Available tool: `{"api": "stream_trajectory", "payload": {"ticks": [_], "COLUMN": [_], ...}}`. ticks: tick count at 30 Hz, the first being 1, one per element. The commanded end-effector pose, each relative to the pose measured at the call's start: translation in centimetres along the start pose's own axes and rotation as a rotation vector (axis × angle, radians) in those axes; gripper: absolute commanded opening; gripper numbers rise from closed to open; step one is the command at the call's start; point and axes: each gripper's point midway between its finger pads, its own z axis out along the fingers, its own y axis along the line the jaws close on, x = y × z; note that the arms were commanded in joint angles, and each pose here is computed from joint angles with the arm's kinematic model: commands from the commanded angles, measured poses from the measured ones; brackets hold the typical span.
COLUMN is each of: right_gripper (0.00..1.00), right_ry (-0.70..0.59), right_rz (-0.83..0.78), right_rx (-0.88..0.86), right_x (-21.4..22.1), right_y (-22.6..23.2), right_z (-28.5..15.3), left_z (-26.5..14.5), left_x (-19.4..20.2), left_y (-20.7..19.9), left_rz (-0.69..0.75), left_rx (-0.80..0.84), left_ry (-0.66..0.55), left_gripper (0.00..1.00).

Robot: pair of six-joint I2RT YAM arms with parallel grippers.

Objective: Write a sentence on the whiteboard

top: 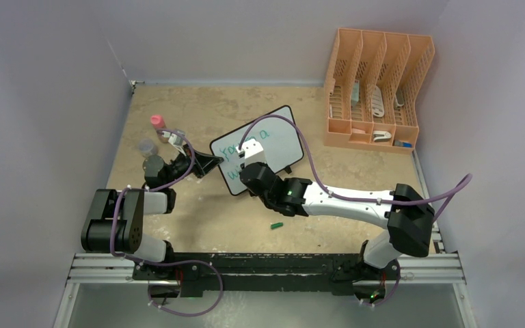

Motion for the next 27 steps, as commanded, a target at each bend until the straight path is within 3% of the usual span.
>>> {"api": "stream_trajectory", "payload": {"ticks": [1, 27], "right_gripper": [0.0, 0.0], "right_ry": [-0.041, 0.064], "right_rz": [0.022, 0.022], "right_rx": [-0.015, 0.002], "right_x": [-1.8, 2.3], "right_y": [0.5, -0.5], "right_z": [0.0, -0.3], "left_z": [0.2, 0.2], "left_x": [-1.6, -1.7], "left_y": [-0.8, -0.7], "left_rz": [0.085, 0.087], "left_rx": [0.033, 0.031], "left_ry": [-0.031, -0.033], "left_gripper": [0.0, 0.0]}}
